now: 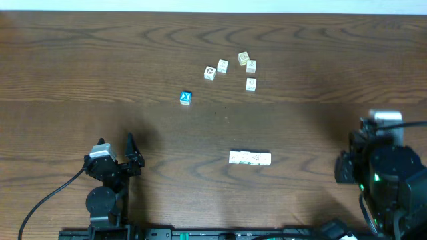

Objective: Lift 4 blocks

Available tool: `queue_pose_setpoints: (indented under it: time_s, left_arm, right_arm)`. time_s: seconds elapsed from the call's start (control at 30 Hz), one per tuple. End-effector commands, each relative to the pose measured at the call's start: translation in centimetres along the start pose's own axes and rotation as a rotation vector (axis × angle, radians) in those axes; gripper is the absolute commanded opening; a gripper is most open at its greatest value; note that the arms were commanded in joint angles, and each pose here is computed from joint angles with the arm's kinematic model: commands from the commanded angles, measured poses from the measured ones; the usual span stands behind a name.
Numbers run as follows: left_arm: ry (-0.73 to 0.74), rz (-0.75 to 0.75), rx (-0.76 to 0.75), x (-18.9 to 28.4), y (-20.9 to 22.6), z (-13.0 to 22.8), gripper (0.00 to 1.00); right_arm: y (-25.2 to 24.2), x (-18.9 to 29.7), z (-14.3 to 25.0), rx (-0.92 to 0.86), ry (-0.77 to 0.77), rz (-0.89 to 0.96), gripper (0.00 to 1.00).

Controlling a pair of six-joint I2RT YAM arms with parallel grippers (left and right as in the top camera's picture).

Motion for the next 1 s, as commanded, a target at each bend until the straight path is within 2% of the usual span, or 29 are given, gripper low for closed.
queue_pose_setpoints:
  time_s: [0.0, 0.17, 0.37, 0.57, 0.7, 0.97]
  left_arm:
    - [0.044, -0.042, -0.006, -0.1, 1.0, 1.5, 0.74]
    - [0.001, -0.035, -0.004, -0.1, 0.7, 0.5, 0.74]
    - [-0.006, -0.091, -0.003, -0.1, 1.6, 0.5, 0.74]
    - [0.003, 0.037, 0.032, 0.2, -0.8, -0.5, 0.75]
    - [-0.04, 0.149, 0.032, 1.5, -3.7, -4.0, 0.74]
    - [-0.096, 0.178, 0.032, 6.1, -6.5, -10.9, 0.74]
  right_arm:
    - [-0.7, 0.1, 1.4, -0.078, 0.041, 0.037, 0.01]
    - [-0.9, 0.4, 3.6, -0.104, 0.13, 0.052, 0.01]
    - [-1.6, 2.0, 5.5, -0.106, 0.141, 0.04, 0.01]
    - [-2.7, 4.1, 7.8, -0.15, 0.125, 0.029, 0.01]
    - [-3.4, 5.4, 9.4, -0.215, 0.114, 0.029, 0.01]
    - [-3.7, 6.5, 10.2, -0.263, 0.056, -0.001, 0.01]
Point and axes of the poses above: each gripper's point midway between its finger pads, its own x axis back along the fingers, its own y axis along the line the jaws close on, z = x × y, the point moved 2 cm from there along x, back along the fingers, and after that the axes turned 13 degrees about x, right-handed, at the moved point
